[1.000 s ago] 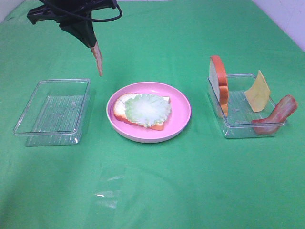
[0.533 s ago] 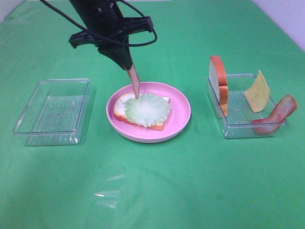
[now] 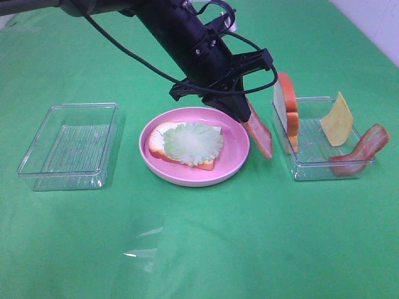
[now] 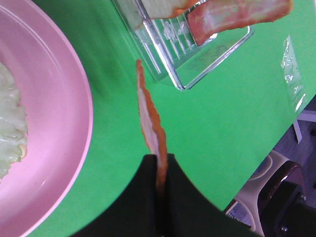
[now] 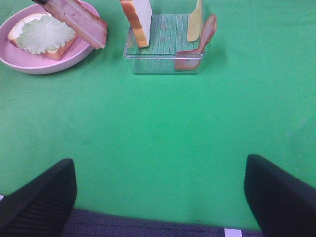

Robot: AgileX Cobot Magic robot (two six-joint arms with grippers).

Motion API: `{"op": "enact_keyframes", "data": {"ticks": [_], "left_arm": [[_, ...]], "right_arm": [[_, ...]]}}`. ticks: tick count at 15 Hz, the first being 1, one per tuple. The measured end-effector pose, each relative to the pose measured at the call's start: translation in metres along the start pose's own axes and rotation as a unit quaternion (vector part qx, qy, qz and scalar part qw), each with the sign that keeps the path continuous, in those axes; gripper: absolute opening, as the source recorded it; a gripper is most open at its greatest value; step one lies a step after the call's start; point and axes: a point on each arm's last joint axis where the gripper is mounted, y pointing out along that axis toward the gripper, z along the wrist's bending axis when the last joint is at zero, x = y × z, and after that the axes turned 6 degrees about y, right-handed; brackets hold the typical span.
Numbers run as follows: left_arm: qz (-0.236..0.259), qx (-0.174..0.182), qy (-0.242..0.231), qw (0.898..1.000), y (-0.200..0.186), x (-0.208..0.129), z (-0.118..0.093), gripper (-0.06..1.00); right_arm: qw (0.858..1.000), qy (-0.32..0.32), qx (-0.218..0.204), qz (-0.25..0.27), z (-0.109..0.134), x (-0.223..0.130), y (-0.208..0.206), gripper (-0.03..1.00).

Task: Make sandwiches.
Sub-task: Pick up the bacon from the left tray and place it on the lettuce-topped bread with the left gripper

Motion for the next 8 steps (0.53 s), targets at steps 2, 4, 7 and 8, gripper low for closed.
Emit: {"op": "enact_keyframes", "data": {"ticks": [2, 4, 7, 8], "left_arm": [[0.007, 0.004, -0.006, 1.000, 0.007, -0.001, 0.009, 0.00], [0.019, 0.032, -0.003, 0.999, 0.008, -0.001, 0.024, 0.00], [0.035, 0.088, -0.016, 0.995, 0.000, -0.003, 0.045, 0.00], [0.040, 0.113, -0.022, 0.993, -0.004, -0.003, 0.054, 0.00]], "right_arm": [[1.000, 0.000, 0.000, 0.000, 0.000, 0.000, 0.000, 0.90], [1.000, 0.000, 0.000, 0.000, 0.000, 0.000, 0.000, 0.90], [1.000, 0.000, 0.000, 0.000, 0.000, 0.000, 0.000, 0.90], [1.000, 0.000, 0.000, 0.000, 0.000, 0.000, 0.000, 0.90]]}}
